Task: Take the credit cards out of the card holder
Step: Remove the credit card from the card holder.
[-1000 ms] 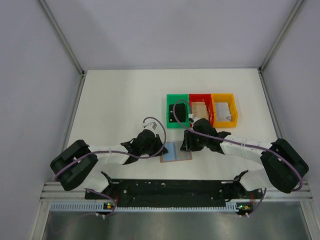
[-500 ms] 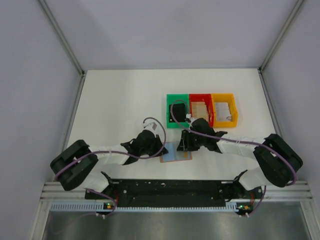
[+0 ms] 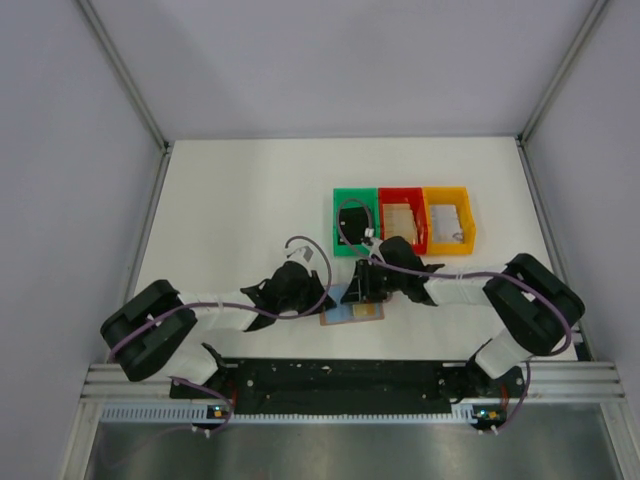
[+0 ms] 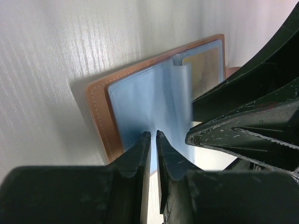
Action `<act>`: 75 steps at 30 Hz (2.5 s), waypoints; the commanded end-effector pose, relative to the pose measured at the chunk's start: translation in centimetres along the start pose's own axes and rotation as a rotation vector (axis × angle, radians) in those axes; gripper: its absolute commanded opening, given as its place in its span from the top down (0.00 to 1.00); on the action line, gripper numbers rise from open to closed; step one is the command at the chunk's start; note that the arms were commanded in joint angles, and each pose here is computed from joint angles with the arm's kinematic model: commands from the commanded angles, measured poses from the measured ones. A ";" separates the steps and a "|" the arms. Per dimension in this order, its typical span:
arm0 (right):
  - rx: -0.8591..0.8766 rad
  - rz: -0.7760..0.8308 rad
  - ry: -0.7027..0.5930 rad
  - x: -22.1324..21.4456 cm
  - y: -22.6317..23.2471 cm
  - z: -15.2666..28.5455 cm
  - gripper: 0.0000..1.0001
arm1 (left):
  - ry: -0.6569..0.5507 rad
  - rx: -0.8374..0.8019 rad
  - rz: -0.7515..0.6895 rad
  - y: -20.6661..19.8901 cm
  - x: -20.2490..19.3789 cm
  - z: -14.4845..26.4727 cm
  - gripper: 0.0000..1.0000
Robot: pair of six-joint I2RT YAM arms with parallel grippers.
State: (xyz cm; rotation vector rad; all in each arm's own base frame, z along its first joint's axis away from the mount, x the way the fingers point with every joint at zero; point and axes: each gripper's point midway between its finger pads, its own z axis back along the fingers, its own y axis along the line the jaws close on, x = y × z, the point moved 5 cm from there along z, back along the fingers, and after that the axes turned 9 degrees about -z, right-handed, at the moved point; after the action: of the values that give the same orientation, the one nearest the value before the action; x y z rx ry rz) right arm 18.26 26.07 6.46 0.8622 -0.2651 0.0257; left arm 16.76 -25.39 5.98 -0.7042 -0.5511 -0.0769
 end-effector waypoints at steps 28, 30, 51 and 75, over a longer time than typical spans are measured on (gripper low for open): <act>0.127 0.227 -0.004 3.3 9.1 0.7 0.69 | -0.304 -0.026 0.091 0.7 1.8 5.8 0.85; 0.054 0.250 -0.050 4.1 8.7 1.6 0.69 | -0.312 -0.031 0.088 0.6 1.9 6.1 0.85; -0.065 0.108 -0.135 3.2 -1.9 4.6 0.73 | -0.101 -0.219 0.008 -7.7 3.1 0.9 0.70; -0.088 0.051 -0.037 0.9 -4.7 3.5 0.74 | -0.002 -0.095 0.103 -4.0 0.2 -3.6 0.62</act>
State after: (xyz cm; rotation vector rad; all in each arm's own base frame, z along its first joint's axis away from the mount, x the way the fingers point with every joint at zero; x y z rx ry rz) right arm 19.34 20.52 6.20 0.7640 -0.3416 0.0412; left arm 17.36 -30.42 6.24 -0.7850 -0.5078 -0.0313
